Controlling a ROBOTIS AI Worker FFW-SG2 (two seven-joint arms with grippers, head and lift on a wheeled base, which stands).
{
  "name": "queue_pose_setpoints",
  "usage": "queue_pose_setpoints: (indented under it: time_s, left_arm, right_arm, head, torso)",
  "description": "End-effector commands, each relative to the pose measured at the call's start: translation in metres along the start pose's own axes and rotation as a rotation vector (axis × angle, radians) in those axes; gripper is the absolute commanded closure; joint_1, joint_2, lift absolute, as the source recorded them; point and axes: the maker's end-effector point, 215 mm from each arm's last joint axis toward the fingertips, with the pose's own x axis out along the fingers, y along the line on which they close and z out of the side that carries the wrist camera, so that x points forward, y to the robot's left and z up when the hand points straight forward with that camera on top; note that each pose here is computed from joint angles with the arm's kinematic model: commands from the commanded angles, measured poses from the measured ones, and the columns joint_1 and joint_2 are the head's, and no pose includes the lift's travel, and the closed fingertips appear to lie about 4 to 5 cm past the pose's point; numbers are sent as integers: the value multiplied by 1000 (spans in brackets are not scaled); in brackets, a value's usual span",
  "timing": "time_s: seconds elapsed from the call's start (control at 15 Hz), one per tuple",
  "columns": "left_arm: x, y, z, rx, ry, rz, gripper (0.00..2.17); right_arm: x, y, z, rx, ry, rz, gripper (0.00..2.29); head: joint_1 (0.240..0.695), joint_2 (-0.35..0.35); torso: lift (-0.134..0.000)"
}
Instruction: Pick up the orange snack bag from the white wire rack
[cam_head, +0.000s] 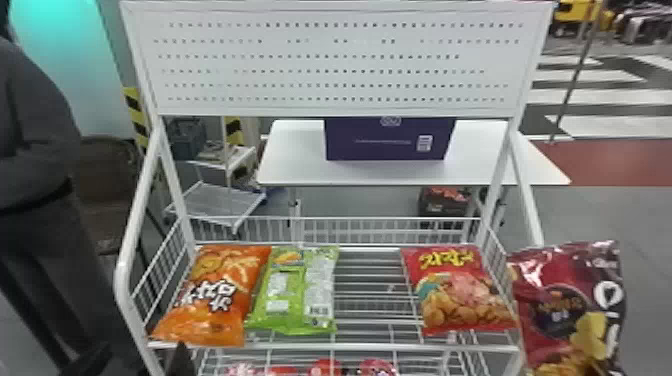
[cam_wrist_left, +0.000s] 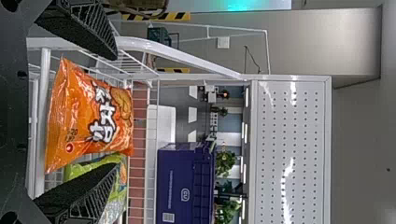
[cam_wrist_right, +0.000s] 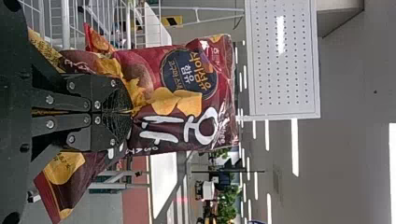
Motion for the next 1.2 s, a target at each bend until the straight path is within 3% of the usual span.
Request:
queue_pose_setpoints:
  time_s: [0.0, 0.53, 0.73, 0.87, 1.13]
  left_arm:
    - [0, 1, -2, 1, 4, 1, 70]
    - [2, 0, -6, -2, 9, -3, 70]
    - [38, -20, -18, 14, 13, -42, 70]
    - [76, -26, -47, 33, 104, -50, 70]
    - [124, -43, -63, 36, 151, -72, 80]
  right_arm:
    - [0, 0, 1, 1, -2, 1, 2098]
    - [-3, -1, 1, -1, -1, -1, 2098]
    - [-5, 0, -1, -2, 3, -1, 2098]
    - [-6, -1, -1, 0, 3, -3, 2098]
    - [-4, -2, 0, -3, 1, -5, 2098]
  head:
    - [499, 0]
    - [499, 0]
    - [499, 0]
    - [499, 0]
    - [499, 0]
  torso:
    - [0]
    - [0]
    - [0]
    - [0]
    - [0]
